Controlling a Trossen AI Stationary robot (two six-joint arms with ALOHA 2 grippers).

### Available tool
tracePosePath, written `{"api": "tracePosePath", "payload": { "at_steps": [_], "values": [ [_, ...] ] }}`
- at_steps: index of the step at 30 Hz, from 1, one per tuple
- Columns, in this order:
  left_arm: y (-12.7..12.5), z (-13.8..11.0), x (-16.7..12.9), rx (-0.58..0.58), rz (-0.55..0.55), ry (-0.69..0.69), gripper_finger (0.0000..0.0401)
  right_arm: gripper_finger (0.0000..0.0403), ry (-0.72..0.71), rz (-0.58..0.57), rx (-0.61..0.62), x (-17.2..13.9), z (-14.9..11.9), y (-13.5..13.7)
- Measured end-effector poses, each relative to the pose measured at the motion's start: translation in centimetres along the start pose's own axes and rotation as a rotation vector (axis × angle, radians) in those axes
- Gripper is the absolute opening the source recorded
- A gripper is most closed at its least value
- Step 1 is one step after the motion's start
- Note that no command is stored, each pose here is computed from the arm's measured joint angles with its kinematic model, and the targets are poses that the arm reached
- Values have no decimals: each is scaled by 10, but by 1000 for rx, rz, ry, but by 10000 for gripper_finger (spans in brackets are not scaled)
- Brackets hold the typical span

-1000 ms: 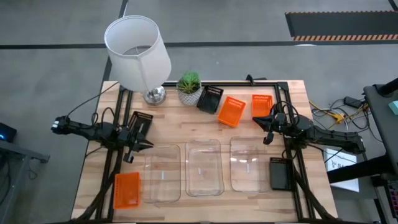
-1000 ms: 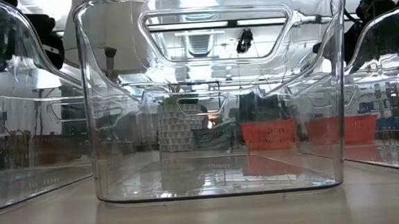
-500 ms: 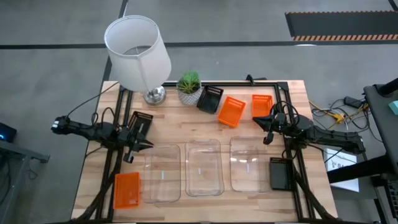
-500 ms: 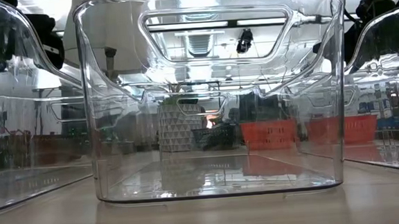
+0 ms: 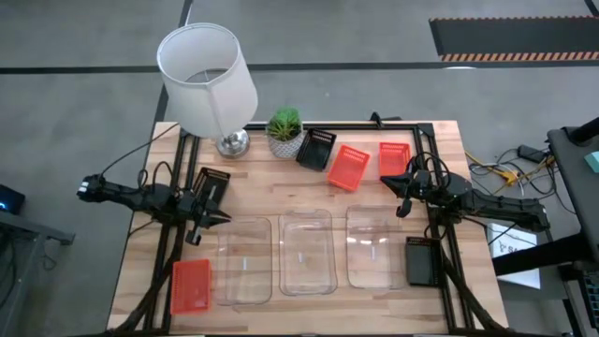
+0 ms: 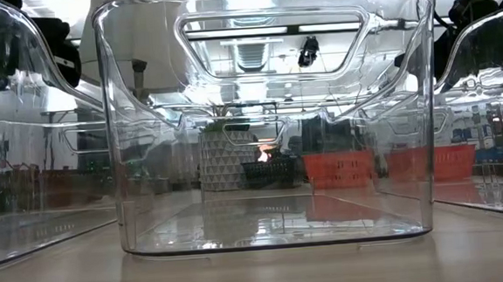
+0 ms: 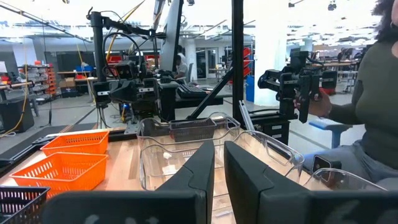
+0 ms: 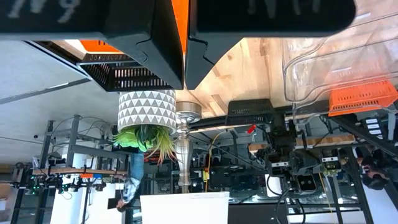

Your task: Stack baskets by color

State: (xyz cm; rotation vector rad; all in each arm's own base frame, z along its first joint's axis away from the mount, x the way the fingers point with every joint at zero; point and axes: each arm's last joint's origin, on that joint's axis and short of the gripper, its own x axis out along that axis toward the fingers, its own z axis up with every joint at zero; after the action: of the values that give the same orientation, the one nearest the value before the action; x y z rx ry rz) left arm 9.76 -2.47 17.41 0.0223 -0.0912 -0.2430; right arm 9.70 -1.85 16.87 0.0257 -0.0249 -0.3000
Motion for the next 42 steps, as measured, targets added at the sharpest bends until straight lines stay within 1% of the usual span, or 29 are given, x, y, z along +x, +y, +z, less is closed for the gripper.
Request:
{"api": "tracePosePath", "payload": {
  "at_steps": [2,3,6,8,9,11,16,19,23,29,33,37,40,42],
  "values": [
    [0,0,0,0,0,0,19,9,0,1,13,0,0,0],
    [0,0,0,0,0,0,19,9,1,8,56,0,0,0],
    [0,1,0,14,6,-13,19,9,7,31,242,0,0,1],
    [1,6,0,31,19,-54,19,9,6,29,322,0,0,1],
    [1,8,0,28,20,-82,19,9,5,28,342,0,0,1],
    [1,14,-1,26,23,-141,19,9,4,27,363,0,0,1],
    [2,28,-4,23,31,-289,19,9,3,27,364,0,0,1],
    [2,33,-6,22,34,-341,19,9,3,27,368,0,0,1],
    [2,38,-8,46,45,-401,19,9,-26,32,321,0,3,1],
    [2,44,-11,211,89,-462,19,9,-240,57,248,-2,24,1],
    [3,50,-14,337,142,-527,19,9,-347,62,209,-3,34,1],
    [3,55,-17,533,216,-574,19,9,-385,52,159,1,38,2],
    [3,60,-18,674,279,-602,19,9,-396,-10,125,5,39,1],
    [3,61,-18,724,300,-595,19,9,-400,-60,100,8,40,0]
  ]
}}
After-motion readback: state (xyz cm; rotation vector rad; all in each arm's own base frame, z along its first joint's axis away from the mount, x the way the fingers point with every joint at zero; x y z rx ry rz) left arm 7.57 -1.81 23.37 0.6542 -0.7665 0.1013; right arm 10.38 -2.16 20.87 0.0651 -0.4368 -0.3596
